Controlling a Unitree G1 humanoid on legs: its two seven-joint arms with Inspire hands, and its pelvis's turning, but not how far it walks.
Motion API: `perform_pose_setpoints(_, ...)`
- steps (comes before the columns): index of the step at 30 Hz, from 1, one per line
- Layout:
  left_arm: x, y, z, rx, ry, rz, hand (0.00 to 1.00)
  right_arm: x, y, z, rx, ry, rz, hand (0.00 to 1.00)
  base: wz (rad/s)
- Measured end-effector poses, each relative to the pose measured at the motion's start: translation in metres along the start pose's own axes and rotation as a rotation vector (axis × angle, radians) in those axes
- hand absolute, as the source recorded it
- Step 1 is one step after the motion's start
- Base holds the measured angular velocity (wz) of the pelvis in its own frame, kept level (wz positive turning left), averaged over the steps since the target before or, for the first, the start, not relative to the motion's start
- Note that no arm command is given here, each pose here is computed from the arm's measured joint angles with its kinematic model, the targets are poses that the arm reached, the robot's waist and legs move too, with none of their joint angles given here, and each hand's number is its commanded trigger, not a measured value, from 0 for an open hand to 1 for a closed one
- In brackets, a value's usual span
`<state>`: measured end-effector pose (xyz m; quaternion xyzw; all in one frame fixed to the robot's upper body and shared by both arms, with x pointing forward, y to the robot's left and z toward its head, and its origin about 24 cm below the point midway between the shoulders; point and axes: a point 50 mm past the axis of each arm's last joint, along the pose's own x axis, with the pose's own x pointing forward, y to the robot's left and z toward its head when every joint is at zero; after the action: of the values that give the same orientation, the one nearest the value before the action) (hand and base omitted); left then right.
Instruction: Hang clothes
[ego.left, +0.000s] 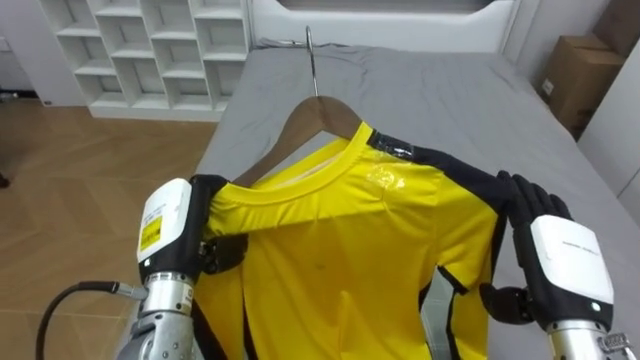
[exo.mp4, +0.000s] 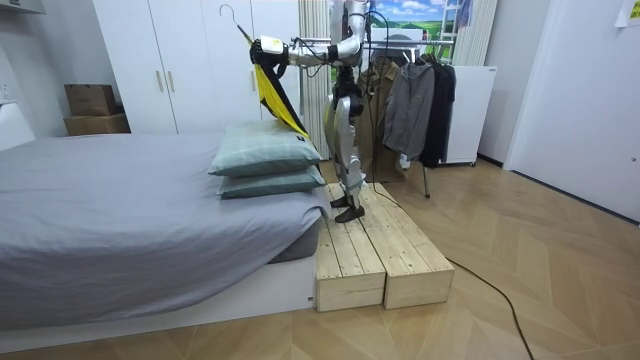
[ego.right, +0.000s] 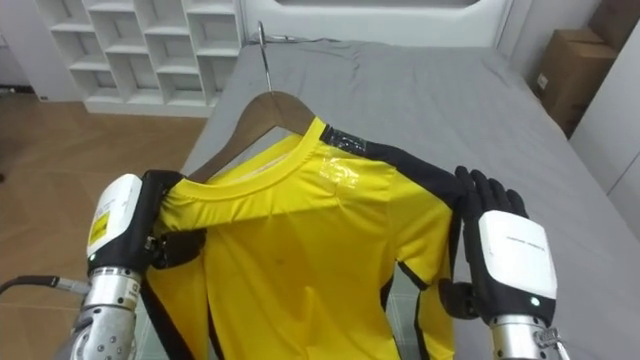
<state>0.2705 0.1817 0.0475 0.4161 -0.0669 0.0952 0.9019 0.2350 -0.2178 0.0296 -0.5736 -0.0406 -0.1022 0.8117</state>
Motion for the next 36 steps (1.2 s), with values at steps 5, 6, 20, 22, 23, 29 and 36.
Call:
perform_pose_setpoints(5,0.000,-0.001,0.001,0.007,0.001,-0.001,1.00,0.000,0.000,0.000,-0.003,0.005,-0.006,0.00,0.00)
perform_pose_setpoints(6,0.000,-0.001,0.001,0.009,0.003,-0.001,1.00,0.000,0.001,0.000,-0.003,0.003,-0.006,0.00,0.00)
perform_pose_setpoints(20,-0.002,-0.007,0.005,0.007,0.009,-0.009,1.00,-0.001,0.000,-0.002,-0.006,0.028,-0.023,0.00,0.00)
perform_pose_setpoints(22,-0.003,-0.008,0.004,0.007,0.013,-0.010,1.00,-0.001,0.000,-0.002,-0.007,0.028,-0.023,0.00,0.00)
perform_pose_setpoints(23,-0.005,-0.008,0.003,0.008,0.017,-0.011,1.00,-0.001,0.000,-0.002,-0.006,0.027,-0.022,0.00,0.00)
perform_pose_setpoints(29,-0.008,-0.007,0.005,0.021,0.004,-0.003,1.00,-0.002,0.004,-0.003,0.005,0.043,-0.009,0.00,0.00)
perform_pose_setpoints(36,-0.011,-0.003,0.011,0.058,-0.036,-0.003,1.00,-0.003,0.007,-0.008,0.025,0.080,-0.004,0.00,0.01)
